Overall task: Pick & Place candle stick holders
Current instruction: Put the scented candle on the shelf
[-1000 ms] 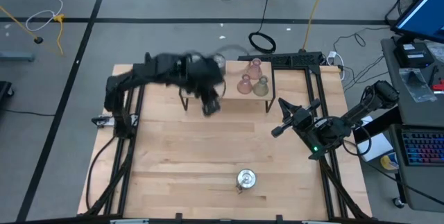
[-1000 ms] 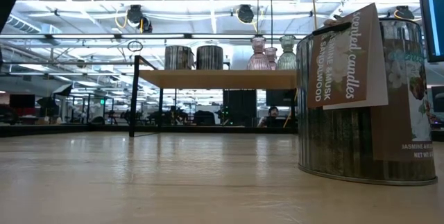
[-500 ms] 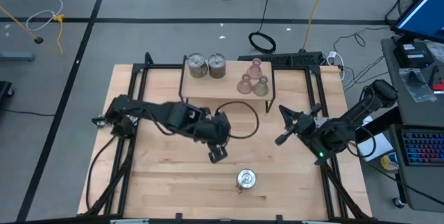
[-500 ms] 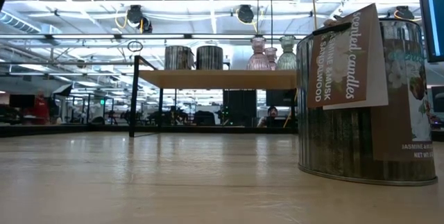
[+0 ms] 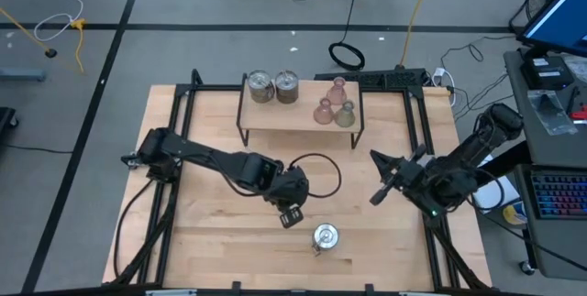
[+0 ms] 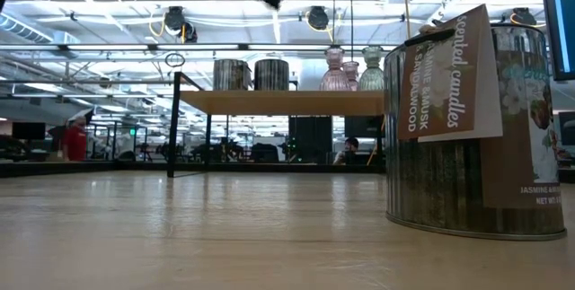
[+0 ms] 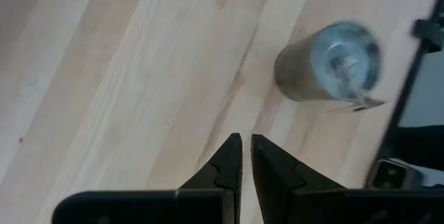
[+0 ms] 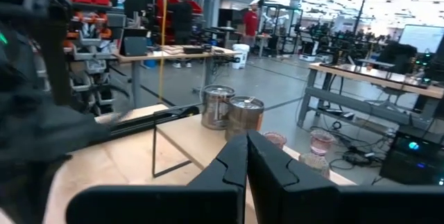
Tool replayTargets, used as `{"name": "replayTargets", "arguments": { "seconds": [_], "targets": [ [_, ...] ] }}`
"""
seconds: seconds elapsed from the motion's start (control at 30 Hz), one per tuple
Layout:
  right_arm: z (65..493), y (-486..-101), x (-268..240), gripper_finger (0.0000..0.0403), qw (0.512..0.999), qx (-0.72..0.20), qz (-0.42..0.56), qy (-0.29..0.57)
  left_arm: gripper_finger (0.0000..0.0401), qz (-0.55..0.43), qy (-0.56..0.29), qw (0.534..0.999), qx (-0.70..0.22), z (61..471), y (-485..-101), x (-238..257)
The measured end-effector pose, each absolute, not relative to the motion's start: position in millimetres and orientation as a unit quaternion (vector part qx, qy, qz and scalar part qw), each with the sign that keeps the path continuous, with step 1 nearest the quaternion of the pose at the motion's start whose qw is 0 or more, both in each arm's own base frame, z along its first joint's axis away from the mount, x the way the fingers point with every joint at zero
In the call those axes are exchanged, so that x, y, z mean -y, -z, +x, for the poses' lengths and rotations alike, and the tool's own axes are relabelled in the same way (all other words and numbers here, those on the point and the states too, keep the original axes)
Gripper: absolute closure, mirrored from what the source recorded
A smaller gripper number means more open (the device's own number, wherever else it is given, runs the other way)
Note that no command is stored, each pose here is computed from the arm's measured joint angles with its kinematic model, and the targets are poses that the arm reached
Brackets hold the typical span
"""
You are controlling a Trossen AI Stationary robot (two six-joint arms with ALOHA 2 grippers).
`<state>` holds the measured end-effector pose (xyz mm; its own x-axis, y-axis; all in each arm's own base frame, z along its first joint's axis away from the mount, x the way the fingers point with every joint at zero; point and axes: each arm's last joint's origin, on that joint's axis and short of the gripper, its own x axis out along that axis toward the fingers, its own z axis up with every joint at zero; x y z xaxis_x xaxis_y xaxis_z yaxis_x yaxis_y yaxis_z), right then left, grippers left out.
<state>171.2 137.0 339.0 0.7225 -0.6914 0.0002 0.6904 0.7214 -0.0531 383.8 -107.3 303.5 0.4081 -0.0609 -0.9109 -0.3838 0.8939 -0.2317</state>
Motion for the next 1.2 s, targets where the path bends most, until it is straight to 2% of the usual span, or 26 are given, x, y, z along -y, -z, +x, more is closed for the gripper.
{"name": "replayTargets", "arguments": {
  "seconds": [0.37, 0.6, 0.8, 1.2],
  "targets": [
    [163, -339, -147, 0.0403, 0.938, -0.009, -0.023, 0.345, 0.0369, -0.197, -0.133, 0.769, -0.594, 368, -249, 104],
    [163, -339, -147, 0.0403, 0.939, 0.0, 0.0, 0.345, 0.0397, -0.193, -0.118, 0.784, -0.579, 352, -233, 98],
    [164, -352, -148, 0.0403, 0.938, 0.007, 0.02, 0.345, 0.0395, -0.221, -0.123, 0.799, -0.545, 320, -229, 85],
    [176, -388, -167, 0.0403, 0.937, 0.028, 0.077, 0.339, 0.0398, -0.261, -0.151, 0.857, -0.417, 248, -221, 61]
  ]
}}
